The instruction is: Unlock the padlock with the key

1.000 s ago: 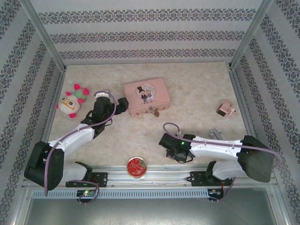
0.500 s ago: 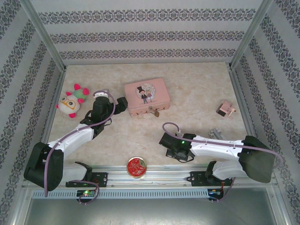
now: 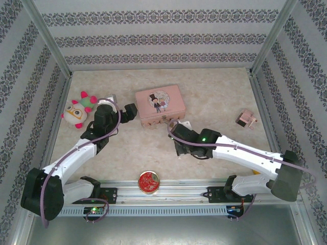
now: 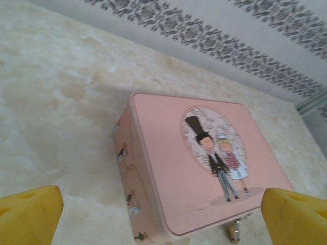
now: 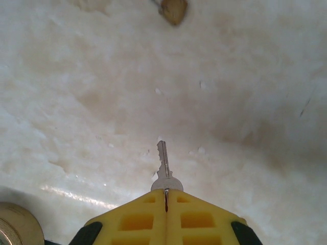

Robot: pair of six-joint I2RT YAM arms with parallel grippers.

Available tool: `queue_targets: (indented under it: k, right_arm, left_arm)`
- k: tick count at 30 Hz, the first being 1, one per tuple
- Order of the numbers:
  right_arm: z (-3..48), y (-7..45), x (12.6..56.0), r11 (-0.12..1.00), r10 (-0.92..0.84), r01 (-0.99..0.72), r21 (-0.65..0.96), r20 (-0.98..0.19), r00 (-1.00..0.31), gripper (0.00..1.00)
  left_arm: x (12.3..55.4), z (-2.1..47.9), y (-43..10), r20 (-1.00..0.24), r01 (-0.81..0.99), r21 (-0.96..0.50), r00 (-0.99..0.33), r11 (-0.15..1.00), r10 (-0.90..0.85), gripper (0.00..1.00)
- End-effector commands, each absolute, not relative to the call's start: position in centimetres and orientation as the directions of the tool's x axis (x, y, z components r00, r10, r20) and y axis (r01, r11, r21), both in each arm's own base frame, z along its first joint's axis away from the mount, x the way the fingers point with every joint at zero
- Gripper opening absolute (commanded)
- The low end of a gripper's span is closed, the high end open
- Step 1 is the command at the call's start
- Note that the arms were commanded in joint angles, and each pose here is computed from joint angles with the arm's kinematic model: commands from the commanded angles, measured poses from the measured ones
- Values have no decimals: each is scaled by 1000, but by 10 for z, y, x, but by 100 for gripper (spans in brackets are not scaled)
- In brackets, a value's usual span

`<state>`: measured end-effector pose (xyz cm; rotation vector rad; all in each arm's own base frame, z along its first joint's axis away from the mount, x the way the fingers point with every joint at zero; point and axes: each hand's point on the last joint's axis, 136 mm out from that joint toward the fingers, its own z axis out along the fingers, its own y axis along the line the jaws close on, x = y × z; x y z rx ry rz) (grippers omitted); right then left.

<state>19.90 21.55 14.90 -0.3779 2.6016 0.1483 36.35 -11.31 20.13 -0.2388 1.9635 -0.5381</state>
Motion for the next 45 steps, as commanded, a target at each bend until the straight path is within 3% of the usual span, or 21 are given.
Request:
queue_targets:
  k: [1, 5, 11, 16, 20, 33, 45]
  right_arm:
    - [186, 221, 214, 893, -379, -449, -37, -599, -705, 0]
    - [216, 239, 223, 836, -386, -549, 1, -710, -589, 0]
    - [245, 255, 228, 751, -354, -660, -18, -855, -379, 0]
    - [262, 263, 229, 702, -310, -707, -82, -929, -200, 0]
    - [271, 267, 229, 688, -266, -717, -108, -957, -111, 0]
    - [279, 274, 234, 685, -237, -719, -119, -969, -65, 0]
    - [278, 284, 235, 670, -221, -737, -93, -972, -78, 0]
  left_arm:
    - [359, 220, -126, -847, 219, -448, -413, 867, -334, 99]
    - [351, 233, -151, -867, 379, -435, -421, 817, -267, 99]
    - [330, 252, -194, -860, 602, -472, -474, 644, -187, 99]
    - [317, 268, -218, -809, 669, -568, -562, 479, -174, 100]
    - [309, 283, -226, -769, 671, -631, -608, 390, -199, 93]
    - [283, 289, -253, -718, 674, -690, -684, 265, -129, 63]
    - [272, 297, -279, -758, 749, -652, -648, 114, -72, 54]
